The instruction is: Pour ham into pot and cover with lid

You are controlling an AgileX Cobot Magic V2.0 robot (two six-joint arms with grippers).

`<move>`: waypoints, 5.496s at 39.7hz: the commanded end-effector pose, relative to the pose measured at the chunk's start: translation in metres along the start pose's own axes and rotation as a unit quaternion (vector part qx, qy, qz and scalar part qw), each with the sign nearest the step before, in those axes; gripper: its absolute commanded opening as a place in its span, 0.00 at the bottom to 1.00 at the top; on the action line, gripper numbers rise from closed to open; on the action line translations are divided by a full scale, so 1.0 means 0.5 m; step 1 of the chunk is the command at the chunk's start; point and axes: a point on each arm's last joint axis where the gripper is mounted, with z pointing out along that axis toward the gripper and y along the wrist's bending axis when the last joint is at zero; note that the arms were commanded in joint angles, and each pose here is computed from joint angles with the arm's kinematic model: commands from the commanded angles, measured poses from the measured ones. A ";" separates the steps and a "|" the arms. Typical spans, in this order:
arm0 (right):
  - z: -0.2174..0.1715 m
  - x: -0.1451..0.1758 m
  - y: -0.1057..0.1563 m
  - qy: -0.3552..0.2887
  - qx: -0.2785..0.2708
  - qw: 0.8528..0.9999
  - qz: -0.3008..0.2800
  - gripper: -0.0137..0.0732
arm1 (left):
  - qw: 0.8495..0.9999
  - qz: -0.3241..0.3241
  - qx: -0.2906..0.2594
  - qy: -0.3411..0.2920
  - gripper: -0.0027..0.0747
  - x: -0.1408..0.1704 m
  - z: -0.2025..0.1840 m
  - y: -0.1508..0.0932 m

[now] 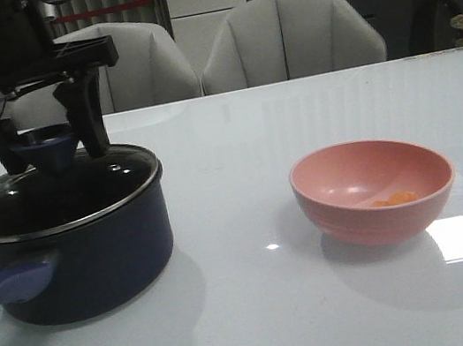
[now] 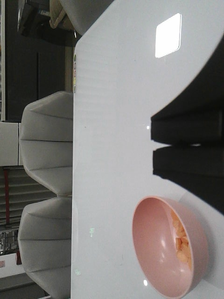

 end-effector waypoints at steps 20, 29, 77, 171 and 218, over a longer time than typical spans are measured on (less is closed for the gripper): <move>-0.003 -0.010 0.001 -0.046 -0.002 0.999 -0.009 0.33 | 0.997 0.015 0.040 -0.070 0.19 -0.019 -0.087 -0.021; -0.003 -0.010 0.001 -0.046 -0.002 0.999 -0.009 0.33 | 0.997 0.027 0.019 -0.076 0.19 -0.016 -0.115 0.009; -0.003 -0.010 0.001 -0.046 -0.002 0.999 -0.009 0.33 | 0.994 -0.108 -0.020 -0.003 0.25 0.020 0.020 0.398; -0.003 -0.010 0.001 -0.045 -0.002 0.999 -0.009 0.33 | 0.770 0.120 0.050 -0.625 0.75 0.589 -0.223 0.245; 0.088 -0.165 0.010 0.082 0.008 0.997 0.014 0.33 | 0.731 0.136 0.081 -0.663 0.75 0.597 -0.214 0.243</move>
